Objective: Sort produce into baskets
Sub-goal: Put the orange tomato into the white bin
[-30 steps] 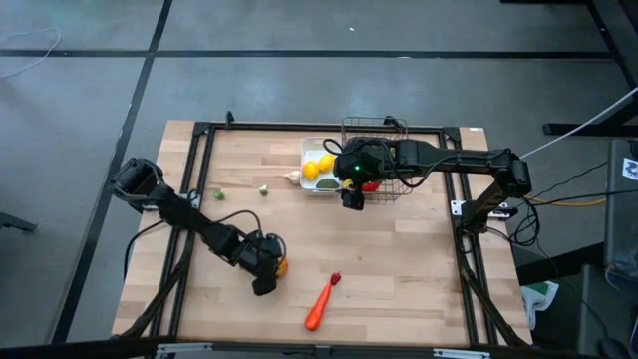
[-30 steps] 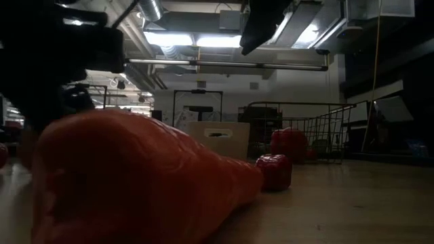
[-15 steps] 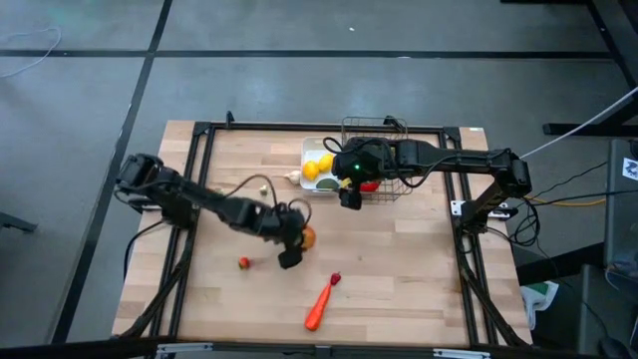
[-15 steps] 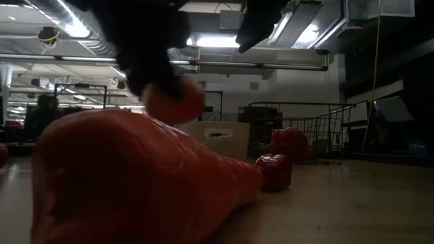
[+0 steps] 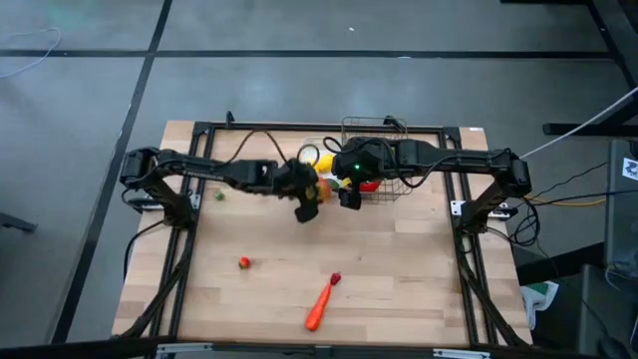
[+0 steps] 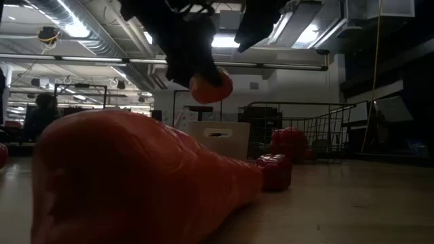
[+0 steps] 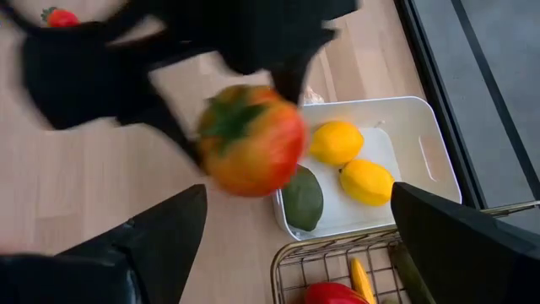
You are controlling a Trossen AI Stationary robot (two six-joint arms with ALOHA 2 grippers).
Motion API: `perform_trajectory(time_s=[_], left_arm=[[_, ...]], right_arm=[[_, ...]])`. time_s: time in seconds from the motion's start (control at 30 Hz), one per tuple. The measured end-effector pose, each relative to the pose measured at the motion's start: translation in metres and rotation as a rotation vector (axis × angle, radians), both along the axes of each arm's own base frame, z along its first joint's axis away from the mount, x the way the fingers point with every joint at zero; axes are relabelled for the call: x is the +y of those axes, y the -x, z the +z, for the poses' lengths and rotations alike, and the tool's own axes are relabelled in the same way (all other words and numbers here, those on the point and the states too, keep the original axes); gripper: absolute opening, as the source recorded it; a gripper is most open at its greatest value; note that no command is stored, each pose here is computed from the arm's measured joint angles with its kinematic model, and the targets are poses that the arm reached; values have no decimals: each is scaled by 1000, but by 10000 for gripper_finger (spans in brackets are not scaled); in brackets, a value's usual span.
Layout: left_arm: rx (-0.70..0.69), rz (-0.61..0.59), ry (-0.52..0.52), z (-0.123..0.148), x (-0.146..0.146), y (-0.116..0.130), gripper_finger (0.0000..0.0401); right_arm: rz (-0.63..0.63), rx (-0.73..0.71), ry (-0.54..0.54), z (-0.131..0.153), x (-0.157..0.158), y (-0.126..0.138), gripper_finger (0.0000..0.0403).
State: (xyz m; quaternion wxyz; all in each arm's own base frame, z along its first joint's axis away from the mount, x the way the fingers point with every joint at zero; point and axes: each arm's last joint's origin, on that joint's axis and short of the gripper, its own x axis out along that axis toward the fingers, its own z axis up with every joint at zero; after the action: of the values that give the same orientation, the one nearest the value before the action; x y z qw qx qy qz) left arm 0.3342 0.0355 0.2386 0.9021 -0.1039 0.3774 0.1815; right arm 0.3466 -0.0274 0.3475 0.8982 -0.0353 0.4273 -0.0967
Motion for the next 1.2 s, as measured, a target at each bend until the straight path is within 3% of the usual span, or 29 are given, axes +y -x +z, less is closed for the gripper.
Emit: perform_trajectory(time_s=[0.23, 0.57, 0.97, 1.2], left_arm=[[7, 101, -33, 1, 46, 7, 347], [-106, 202, -74, -2, 100, 7, 347], [-57, 257, -57, -44, 130, -4, 347], [-48, 257, -54, -50, 131, -5, 347]], right_arm=[[1, 0, 0, 0, 0, 0, 372], [-45, -12, -39, 0, 0, 0, 372], [-48, -12, -41, 0, 0, 0, 372], [-49, -12, -40, 0, 0, 0, 372]])
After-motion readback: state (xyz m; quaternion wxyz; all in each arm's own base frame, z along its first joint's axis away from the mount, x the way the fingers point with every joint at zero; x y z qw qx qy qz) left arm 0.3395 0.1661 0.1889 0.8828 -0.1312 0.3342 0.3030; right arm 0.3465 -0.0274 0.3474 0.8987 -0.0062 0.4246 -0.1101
